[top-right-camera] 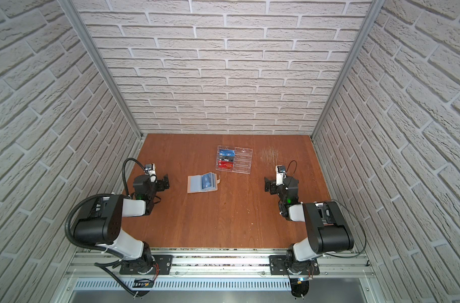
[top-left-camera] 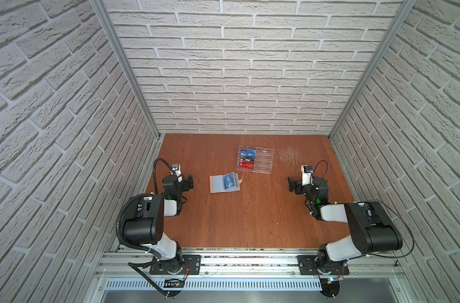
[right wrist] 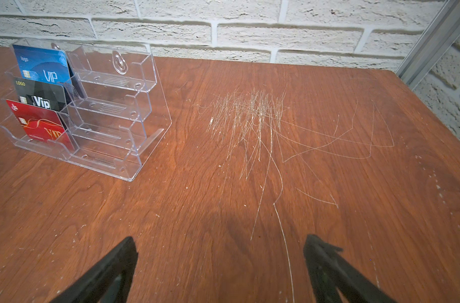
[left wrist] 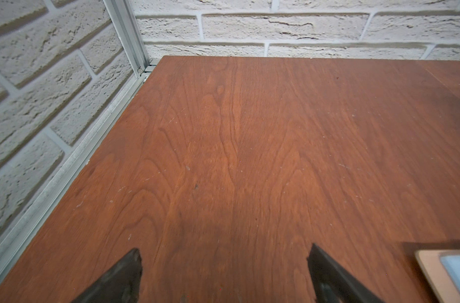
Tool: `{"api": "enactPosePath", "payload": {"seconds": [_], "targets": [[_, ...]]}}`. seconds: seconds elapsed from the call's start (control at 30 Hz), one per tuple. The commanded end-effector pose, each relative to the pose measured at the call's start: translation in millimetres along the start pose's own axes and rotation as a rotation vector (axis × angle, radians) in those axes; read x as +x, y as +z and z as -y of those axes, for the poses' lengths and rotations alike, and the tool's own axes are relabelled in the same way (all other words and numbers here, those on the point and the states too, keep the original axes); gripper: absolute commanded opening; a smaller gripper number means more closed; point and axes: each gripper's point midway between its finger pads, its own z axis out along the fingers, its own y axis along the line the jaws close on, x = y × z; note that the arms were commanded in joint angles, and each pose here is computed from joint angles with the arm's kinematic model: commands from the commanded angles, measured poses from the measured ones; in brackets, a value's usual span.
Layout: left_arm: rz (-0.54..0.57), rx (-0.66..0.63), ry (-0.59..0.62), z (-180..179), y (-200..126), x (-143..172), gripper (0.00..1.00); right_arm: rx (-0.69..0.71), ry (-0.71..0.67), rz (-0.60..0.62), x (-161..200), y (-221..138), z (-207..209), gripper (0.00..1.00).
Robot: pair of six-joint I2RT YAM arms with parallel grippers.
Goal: Take the credit cards out of the card holder
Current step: Reset both arms
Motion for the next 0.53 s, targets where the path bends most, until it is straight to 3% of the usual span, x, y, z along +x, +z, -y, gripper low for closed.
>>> {"api": "enactPosePath", "payload": {"seconds": [0.0,0.5], "targets": [[0.064,-0.003,0.007,-2.6,-1.9,-13.7,0.98,-0.004,-0.01,0.054,-16.4,-0.6,0.1,1.0],[0.063,-0.003,0.006,-2.5,-1.9,-13.4,0.98,-0.009,-0.01,0.046,-16.4,-1.6,-1.3,1.0]]}}
